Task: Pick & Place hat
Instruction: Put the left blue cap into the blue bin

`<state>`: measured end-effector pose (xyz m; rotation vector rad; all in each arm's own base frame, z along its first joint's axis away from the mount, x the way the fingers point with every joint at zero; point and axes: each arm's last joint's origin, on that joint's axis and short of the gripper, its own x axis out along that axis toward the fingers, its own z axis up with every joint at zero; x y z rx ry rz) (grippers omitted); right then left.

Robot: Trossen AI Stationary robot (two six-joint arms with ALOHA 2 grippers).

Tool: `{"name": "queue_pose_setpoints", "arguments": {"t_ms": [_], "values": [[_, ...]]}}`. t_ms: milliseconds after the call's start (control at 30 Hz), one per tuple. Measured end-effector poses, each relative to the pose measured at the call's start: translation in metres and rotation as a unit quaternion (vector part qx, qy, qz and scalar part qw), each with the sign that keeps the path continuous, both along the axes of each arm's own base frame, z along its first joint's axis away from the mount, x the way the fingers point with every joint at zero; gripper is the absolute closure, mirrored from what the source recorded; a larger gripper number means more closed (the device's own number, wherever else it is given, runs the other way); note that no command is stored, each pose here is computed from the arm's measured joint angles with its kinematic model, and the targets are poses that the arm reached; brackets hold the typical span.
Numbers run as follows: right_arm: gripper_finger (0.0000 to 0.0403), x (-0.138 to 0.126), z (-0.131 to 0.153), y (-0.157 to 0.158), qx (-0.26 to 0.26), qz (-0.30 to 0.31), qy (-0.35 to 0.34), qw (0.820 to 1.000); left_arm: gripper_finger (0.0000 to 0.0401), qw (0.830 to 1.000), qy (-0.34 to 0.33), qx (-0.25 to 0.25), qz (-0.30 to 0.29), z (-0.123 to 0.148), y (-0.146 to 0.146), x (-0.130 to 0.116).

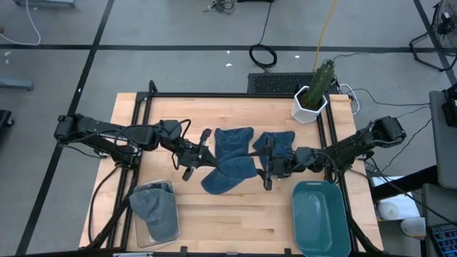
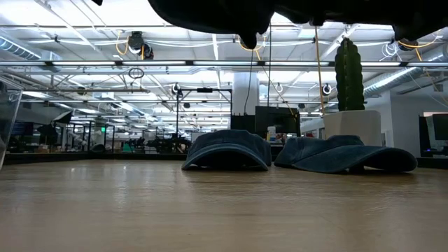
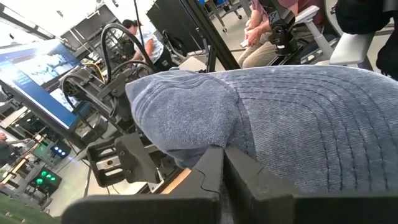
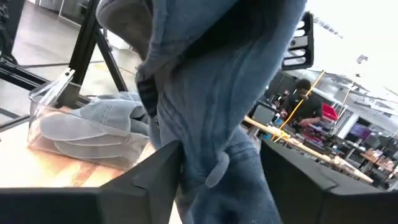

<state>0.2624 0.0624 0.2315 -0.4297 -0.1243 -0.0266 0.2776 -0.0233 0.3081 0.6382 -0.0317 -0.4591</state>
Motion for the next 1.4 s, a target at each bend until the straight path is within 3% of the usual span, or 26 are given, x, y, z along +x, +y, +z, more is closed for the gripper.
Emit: {"name": "queue_pose_setpoints", "arguments": {"t_ms": [167,367,600,867,1100,1267,1400], "values": [[0.0262,0.001,0.0,-0.005,-0.025,-0.012,-0.001,1.0,0.0398,1.0,0.0,-0.002,-0.016,0.0,-0.001,0.0],[0.0385,0.002,0.006,-0.012,-0.07,-0.033,-0.027,0.997,0.0397,1.0,0.002,-0.003,-0.026,0.0,-0.001,-0.001],[0.0393,0.012,0.026,-0.009,-0.138,-0.037,-0.038,0.989,0.0392,0.999,0.018,-0.003,-0.027,-0.003,-0.001,-0.001],[0.0393,0.015,0.059,-0.013,-0.21,-0.151,-0.04,0.965,0.0385,0.998,0.059,-0.022,-0.016,-0.009,-0.001,-0.002],[0.0393,0.011,0.086,-0.018,-0.203,-0.206,-0.034,0.957,0.0346,0.994,0.055,-0.094,-0.014,-0.002,-0.002,-0.001],[0.0393,0.003,0.101,-0.017,-0.193,-0.195,-0.032,0.961,0.0335,0.995,0.045,-0.083,-0.014,-0.001,-0.002,-0.001],[0.0393,-0.01,0.114,-0.011,-0.155,-0.151,0.017,0.976,0.0335,0.997,0.038,-0.067,-0.002,-0.001,-0.001,0.0]]}}
